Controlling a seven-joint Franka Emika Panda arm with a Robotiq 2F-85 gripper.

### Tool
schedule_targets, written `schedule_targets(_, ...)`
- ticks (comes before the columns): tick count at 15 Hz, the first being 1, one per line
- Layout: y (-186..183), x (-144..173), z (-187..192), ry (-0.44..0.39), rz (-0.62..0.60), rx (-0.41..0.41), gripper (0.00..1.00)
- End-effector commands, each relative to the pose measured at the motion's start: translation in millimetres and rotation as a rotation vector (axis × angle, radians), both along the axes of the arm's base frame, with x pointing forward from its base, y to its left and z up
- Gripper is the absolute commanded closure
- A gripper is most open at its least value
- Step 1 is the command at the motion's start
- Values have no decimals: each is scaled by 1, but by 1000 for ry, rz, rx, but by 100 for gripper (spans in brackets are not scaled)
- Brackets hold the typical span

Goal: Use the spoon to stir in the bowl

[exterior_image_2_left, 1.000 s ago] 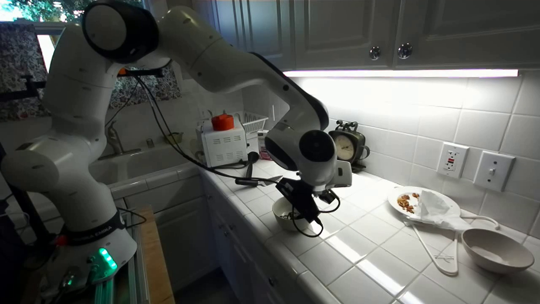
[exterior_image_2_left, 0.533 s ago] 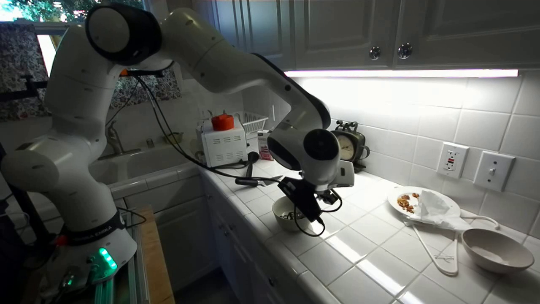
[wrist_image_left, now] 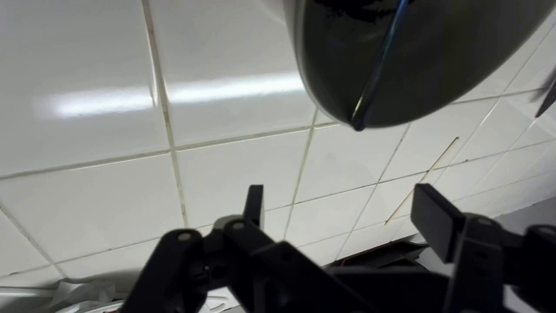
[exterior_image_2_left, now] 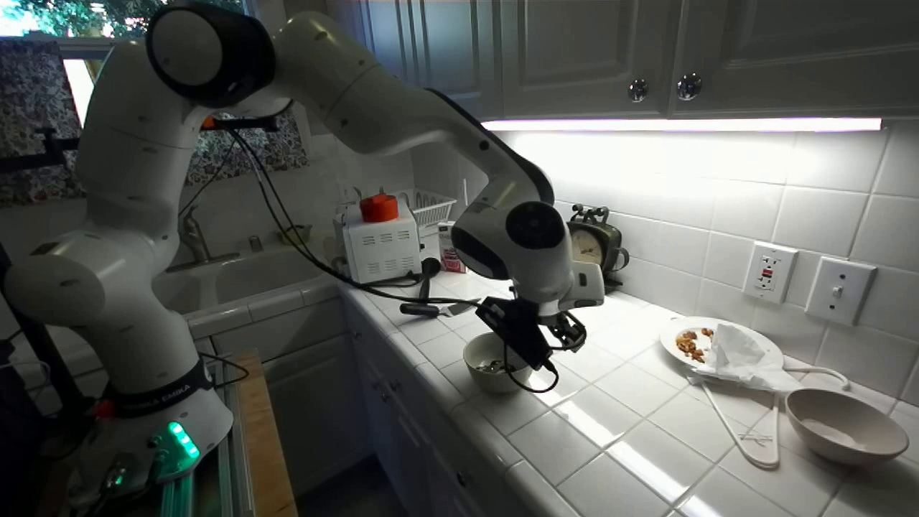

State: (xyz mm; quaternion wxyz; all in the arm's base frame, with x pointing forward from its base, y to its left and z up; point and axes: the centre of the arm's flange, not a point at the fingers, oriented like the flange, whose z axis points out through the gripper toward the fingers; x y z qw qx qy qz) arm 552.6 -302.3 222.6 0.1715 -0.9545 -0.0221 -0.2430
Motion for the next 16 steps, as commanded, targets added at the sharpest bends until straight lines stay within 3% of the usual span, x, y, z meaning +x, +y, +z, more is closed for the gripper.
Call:
schedule_targets(1,26,-24,40,69,3,-144,0)
schedule_targets(4,45,-43,71,119,23,-232,0)
schedule_targets(7,59,-63,94,189,54,-263,0)
schedule_targets(10,67,-80,114,279,-14,-307,0)
schedule_targets(11,51,-56,88,230,16,-302,0)
schedule_targets(16,53,-58,89,238,10,-301,0)
